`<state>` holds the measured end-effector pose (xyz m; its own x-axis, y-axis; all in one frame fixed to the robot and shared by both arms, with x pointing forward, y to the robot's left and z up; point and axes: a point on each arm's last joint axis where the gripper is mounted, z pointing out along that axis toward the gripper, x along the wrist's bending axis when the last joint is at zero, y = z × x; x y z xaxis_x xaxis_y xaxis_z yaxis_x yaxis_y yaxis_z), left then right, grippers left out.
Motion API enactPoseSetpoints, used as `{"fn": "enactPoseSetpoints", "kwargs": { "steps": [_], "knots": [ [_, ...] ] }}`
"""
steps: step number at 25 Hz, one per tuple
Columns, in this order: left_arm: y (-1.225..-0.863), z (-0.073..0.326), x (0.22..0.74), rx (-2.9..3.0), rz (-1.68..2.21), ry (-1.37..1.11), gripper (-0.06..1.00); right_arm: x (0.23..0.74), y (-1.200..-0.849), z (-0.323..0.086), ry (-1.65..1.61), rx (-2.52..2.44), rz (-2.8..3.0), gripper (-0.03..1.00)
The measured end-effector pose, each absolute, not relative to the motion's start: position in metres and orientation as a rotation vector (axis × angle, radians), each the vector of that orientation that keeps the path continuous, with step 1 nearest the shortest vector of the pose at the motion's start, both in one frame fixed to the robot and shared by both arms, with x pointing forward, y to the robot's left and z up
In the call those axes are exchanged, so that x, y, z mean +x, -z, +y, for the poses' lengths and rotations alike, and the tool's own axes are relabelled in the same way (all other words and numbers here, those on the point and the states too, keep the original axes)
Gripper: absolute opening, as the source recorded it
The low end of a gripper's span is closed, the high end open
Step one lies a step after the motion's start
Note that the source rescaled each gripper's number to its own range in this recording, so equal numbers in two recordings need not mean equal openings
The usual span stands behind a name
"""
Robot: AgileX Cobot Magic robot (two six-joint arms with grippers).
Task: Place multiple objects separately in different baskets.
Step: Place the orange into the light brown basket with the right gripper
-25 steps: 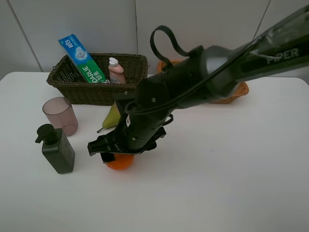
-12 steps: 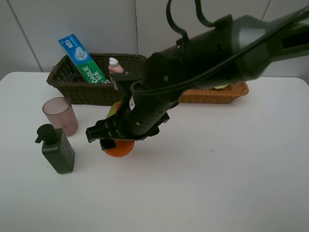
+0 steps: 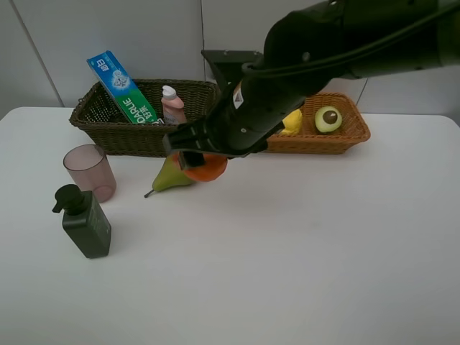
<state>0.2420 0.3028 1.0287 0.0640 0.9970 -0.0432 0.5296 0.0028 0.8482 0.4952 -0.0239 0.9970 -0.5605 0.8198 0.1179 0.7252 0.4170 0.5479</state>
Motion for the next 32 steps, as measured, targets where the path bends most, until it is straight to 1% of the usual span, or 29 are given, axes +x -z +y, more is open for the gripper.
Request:
{"fn": "enactPoseSetpoints", "kwargs": {
  "steps": [5, 6, 8, 16, 24, 28, 32],
  "knots": [
    [-1.029, 0.303, 0.242, 1.619, 1.556, -0.818, 1.0, 0.532, -1.008, -0.057, -0.849, 1.487, 2.359, 0.6],
    [-1.029, 0.303, 0.242, 1.619, 1.556, -0.818, 1.0, 0.547, -1.014, -0.071, -0.851, 1.519, 2.3, 0.6],
    [-1.029, 0.303, 0.242, 1.619, 1.556, -0.818, 1.0, 0.561, -1.023, -0.084, -0.861, 1.534, 2.241, 0.6],
    [-1.029, 0.303, 0.242, 1.619, 1.556, -0.818, 1.0, 0.602, -1.046, -0.139, -0.868, 1.63, 2.043, 0.6],
    [-1.029, 0.303, 0.242, 1.619, 1.556, -0.818, 1.0, 0.625, -1.049, -0.195, -0.849, 1.726, 1.878, 0.6],
    [-1.029, 0.303, 0.242, 1.619, 1.556, -0.818, 1.0, 0.628, -1.049, -0.207, -0.831, 1.737, 1.853, 0.6],
    [-1.029, 0.303, 0.242, 1.619, 1.556, -0.818, 1.0, 0.63, -1.047, -0.21, -0.795, 1.696, 1.869, 0.6]
  ]
}}
